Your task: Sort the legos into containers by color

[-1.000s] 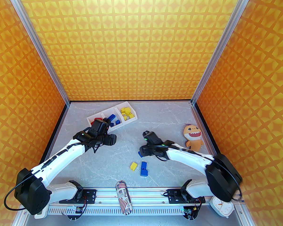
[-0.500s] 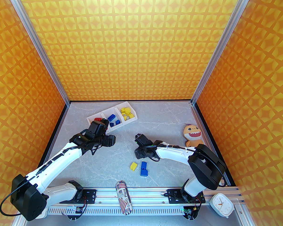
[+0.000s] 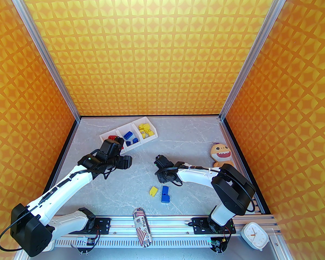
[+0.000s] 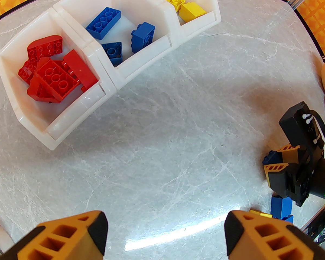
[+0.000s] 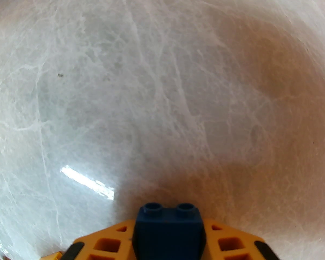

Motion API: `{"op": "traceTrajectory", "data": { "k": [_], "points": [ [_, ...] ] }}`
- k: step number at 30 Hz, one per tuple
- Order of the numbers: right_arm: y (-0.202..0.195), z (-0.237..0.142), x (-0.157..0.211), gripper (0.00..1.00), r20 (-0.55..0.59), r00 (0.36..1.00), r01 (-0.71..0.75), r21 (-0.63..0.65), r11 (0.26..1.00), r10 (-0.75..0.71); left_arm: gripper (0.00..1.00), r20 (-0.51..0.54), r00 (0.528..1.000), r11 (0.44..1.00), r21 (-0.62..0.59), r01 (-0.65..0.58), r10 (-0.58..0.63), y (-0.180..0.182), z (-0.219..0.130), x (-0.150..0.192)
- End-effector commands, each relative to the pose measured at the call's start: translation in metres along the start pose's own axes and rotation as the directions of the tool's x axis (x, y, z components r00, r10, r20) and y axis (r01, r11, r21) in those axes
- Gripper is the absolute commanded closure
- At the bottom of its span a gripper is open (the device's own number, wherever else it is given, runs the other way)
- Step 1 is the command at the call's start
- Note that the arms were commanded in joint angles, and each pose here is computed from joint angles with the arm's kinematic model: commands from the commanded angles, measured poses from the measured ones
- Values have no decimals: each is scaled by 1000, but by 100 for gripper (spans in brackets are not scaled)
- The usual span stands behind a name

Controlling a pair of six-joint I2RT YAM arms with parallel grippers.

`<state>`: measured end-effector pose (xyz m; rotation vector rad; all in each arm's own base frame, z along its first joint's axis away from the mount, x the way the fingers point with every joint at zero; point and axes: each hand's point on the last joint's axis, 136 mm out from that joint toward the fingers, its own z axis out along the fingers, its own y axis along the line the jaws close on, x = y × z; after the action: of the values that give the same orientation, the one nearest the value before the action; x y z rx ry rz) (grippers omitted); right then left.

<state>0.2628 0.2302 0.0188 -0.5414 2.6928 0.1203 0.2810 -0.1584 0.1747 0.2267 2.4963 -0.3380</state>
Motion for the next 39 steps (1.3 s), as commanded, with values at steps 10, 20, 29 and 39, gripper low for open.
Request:
{"op": "traceTrajectory", "data": {
  "k": [10,20,29,39],
  "points": [
    [44,-43,-114,69,211,974,98,-93,991,-76,24,23,999,999,25,35,-35,-4,-23,-3],
    [84,-41,-227,69,351,931,145,-114,983,-97,24,-16,998,998,4,62,-62,0,-21,5],
    [89,-8,-289,67,377,926,92,-151,984,-29,24,19,997,997,20,74,-75,-1,-36,1],
    [103,9,-346,42,406,910,56,-327,943,87,24,14,997,997,18,78,-78,0,-40,4]
  ]
}}
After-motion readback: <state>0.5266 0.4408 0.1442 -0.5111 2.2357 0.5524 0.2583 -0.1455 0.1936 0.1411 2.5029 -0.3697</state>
